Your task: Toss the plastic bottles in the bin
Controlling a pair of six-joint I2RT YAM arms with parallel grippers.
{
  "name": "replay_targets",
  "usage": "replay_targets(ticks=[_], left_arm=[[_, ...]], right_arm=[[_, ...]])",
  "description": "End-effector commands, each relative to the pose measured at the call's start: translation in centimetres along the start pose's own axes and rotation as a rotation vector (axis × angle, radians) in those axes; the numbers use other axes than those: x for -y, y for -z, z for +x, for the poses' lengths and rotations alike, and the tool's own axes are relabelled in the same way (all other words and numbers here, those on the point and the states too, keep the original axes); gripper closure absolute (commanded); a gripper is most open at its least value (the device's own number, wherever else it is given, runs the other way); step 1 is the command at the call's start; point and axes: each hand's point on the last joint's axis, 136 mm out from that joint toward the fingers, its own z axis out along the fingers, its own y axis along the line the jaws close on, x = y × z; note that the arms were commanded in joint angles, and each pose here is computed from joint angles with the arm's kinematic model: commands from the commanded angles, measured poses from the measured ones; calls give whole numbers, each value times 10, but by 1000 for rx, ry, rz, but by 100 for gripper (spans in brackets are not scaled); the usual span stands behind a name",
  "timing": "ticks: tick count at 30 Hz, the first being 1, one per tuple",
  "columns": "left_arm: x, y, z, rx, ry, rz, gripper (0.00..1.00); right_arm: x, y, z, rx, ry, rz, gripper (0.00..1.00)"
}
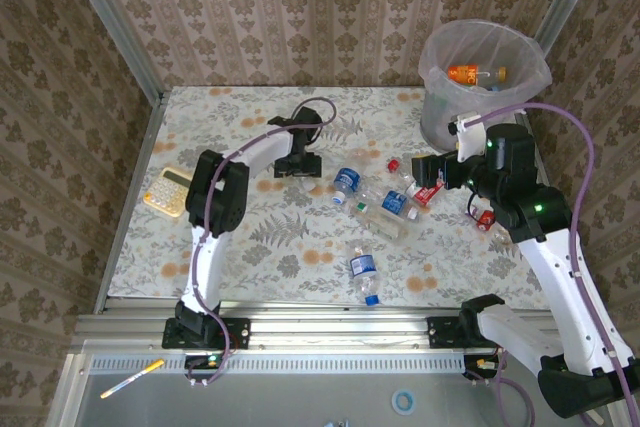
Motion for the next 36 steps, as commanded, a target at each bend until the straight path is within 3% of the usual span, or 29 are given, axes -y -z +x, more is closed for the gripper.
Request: replay_targets(ticks=[1,5,18,29,34,36], left_arm=[[-10,7,5,-3,-61,-14,22],[-9,12,10,21,-72,35,32],[-4,40,15,183,-91,187,44],[9,81,13,375,-153,325,49],[4,78,17,348,-166,296,48],[-1,76,18,332,-173,268,40]], right_arm=[[-7,-1,-4,31,19,-35,0],[-7,-4,-3,33,13,-35,0],[-4,-16,10,-3,-29,-29,0],[-3,-21,15,-10,-67,-30,0],[-3,-22,19,-19,-74,-29,0],[-3,-21,20,-24,-72,-29,0]])
